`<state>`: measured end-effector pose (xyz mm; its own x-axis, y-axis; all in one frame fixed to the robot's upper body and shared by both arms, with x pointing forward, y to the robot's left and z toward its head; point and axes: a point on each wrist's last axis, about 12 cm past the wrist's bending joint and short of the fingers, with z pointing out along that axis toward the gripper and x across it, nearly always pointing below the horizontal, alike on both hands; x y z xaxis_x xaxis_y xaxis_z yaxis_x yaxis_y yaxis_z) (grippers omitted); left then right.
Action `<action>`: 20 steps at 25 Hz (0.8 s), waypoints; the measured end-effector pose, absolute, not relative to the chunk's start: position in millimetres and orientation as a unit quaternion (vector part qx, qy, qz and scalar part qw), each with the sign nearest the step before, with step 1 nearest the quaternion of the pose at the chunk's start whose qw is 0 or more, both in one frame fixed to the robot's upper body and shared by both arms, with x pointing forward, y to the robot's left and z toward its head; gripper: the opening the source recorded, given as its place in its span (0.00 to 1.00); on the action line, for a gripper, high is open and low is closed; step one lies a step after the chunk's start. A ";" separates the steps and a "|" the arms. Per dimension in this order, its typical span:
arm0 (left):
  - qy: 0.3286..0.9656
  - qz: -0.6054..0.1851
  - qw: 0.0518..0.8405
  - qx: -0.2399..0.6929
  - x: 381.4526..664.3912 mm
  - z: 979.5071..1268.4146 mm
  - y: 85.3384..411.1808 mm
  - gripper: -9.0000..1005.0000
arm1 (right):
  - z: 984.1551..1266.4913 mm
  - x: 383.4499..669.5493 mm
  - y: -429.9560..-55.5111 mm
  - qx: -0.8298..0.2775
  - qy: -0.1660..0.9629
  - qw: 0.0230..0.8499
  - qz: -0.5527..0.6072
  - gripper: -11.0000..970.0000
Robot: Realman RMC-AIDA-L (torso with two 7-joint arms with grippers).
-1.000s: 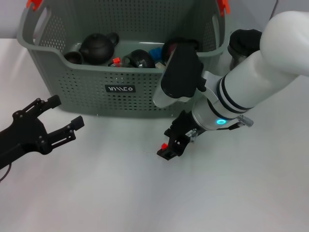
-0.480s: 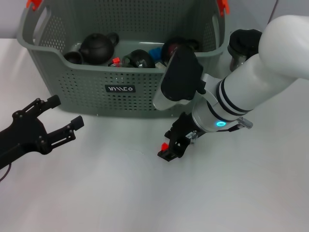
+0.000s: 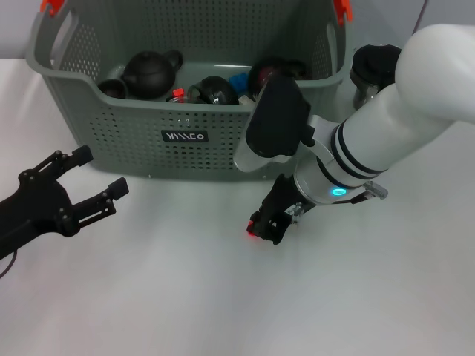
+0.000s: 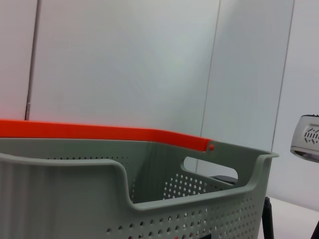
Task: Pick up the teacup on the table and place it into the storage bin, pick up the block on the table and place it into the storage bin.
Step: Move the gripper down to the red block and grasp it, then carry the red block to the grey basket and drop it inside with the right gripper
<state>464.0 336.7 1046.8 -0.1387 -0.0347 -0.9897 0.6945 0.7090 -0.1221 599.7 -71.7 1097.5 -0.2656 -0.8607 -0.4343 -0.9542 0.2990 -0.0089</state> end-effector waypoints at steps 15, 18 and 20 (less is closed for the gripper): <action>0.693 -0.299 0.611 0.237 463.5 1046.7 336.9 0.88 | 1101.2 599.3 -70.4 -0.570 0.793 0.167 0.138 0.12; 0.694 -0.298 0.611 0.237 463.4 1046.6 337.0 0.88 | 1106.1 599.9 -70.8 -0.559 0.800 0.164 0.145 0.12; 0.694 -0.298 0.611 0.236 463.5 1046.6 337.1 0.87 | 1115.9 600.8 -72.6 -0.547 0.807 0.157 0.156 0.12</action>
